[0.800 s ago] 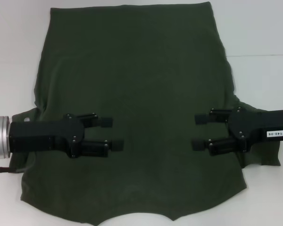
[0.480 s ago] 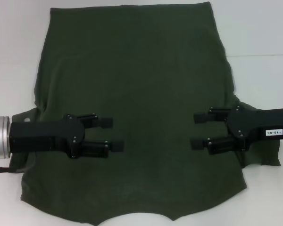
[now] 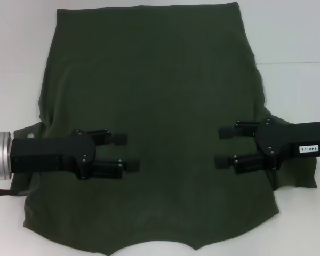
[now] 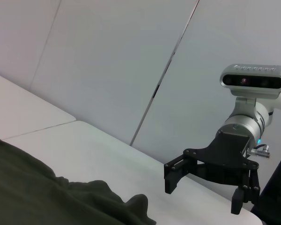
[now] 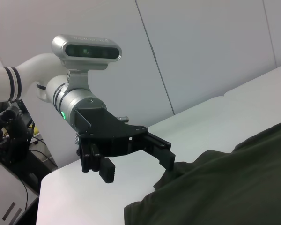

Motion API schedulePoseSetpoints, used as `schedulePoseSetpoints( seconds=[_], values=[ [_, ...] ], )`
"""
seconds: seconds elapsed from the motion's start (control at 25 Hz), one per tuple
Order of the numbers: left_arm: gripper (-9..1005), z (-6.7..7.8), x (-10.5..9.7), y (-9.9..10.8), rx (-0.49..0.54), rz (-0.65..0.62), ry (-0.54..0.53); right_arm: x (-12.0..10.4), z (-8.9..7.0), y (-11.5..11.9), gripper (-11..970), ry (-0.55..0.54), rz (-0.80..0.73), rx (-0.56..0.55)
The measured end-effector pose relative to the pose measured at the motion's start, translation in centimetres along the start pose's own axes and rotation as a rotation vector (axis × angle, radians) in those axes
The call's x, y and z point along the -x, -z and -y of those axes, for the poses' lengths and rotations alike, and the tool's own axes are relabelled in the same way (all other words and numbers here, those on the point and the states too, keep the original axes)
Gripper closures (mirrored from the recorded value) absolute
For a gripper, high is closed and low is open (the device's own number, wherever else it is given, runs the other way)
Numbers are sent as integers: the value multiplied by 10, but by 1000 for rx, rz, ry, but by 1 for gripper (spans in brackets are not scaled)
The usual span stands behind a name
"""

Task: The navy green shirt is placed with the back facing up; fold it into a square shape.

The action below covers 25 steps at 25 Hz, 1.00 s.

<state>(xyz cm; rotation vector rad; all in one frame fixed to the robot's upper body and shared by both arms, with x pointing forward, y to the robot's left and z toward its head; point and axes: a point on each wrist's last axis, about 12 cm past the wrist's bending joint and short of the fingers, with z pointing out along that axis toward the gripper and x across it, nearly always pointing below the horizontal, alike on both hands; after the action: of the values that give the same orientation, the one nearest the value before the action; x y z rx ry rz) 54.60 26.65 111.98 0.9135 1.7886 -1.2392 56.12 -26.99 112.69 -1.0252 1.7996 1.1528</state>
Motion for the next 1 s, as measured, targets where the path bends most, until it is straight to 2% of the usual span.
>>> schedulePoseSetpoints(
  seconds=[0.24, 0.44, 0.48, 0.64, 0.84, 1.0],
  values=[
    [64, -2, 3, 3, 18, 35, 38, 0, 0, 0, 14, 0, 0, -1],
    [65, -15, 21, 24, 107, 136, 289, -2, 1, 2, 14, -8, -1, -12],
    [65, -18, 25, 30, 124, 138, 366, -3, 1, 3, 14, -11, -2, -13],
    [66, -19, 31, 48, 187, 70, 523, -3, 2, 5, 14, -22, -11, -16],
    [67, -22, 20, 79, 329, 1, 719, -2, 4, 6, 14, -23, -38, -15],
    [68, -24, 11, 100, 426, -4, 800, -3, 4, 4, 14, -27, -45, -12]
  ],
)
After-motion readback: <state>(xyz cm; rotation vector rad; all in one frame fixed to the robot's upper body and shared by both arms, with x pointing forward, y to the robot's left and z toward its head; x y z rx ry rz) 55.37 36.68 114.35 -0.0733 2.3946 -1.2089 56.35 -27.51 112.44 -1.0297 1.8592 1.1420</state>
